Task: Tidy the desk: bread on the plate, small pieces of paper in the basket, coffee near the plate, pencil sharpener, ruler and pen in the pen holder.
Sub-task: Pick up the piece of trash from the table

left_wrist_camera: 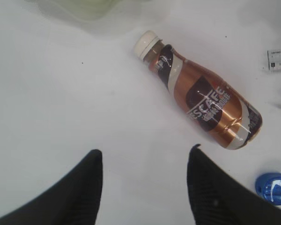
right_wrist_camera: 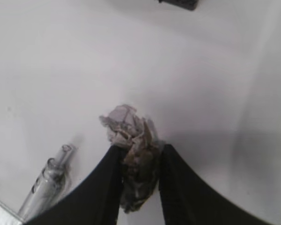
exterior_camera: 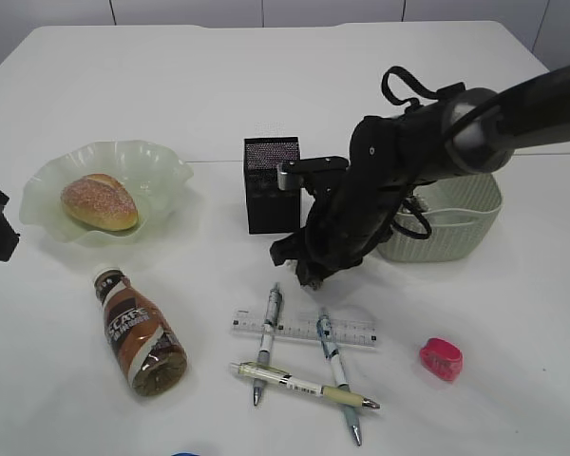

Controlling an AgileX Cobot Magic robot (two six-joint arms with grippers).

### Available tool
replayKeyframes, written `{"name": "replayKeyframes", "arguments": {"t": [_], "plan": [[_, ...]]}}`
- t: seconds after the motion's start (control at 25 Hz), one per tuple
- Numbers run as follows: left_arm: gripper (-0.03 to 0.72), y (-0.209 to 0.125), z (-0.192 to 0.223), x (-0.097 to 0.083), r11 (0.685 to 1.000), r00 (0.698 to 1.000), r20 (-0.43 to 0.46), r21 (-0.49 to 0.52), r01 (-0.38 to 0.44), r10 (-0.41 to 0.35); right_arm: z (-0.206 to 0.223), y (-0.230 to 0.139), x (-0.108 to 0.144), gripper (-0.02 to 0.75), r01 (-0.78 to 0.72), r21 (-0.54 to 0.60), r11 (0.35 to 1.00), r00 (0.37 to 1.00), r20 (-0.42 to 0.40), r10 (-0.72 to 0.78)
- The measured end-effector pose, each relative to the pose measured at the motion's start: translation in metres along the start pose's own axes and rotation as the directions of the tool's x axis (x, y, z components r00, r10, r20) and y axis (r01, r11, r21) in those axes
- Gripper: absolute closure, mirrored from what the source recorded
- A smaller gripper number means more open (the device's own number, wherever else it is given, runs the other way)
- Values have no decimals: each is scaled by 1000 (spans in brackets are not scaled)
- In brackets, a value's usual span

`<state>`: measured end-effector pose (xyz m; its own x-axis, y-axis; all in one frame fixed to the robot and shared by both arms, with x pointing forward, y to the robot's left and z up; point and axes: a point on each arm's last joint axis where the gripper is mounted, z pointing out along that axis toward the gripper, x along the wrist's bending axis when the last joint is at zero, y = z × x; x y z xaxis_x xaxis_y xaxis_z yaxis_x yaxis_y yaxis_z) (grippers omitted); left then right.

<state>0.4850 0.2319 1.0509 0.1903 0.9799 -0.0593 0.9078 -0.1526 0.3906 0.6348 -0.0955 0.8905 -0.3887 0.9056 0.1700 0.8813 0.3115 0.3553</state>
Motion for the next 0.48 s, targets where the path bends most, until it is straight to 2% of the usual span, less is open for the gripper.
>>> {"name": "replayKeyframes", "arguments": {"t": [0.2,0.48], "plan": [[272,0,0,0,1000,1000,0,0,0,0,-23,2,5,542,9,17,1000,1000,-14,-8],[272,0,0,0,1000,1000,0,0,0,0,-87,12,15,543,57,-57,997,998,-14,-58]]}}
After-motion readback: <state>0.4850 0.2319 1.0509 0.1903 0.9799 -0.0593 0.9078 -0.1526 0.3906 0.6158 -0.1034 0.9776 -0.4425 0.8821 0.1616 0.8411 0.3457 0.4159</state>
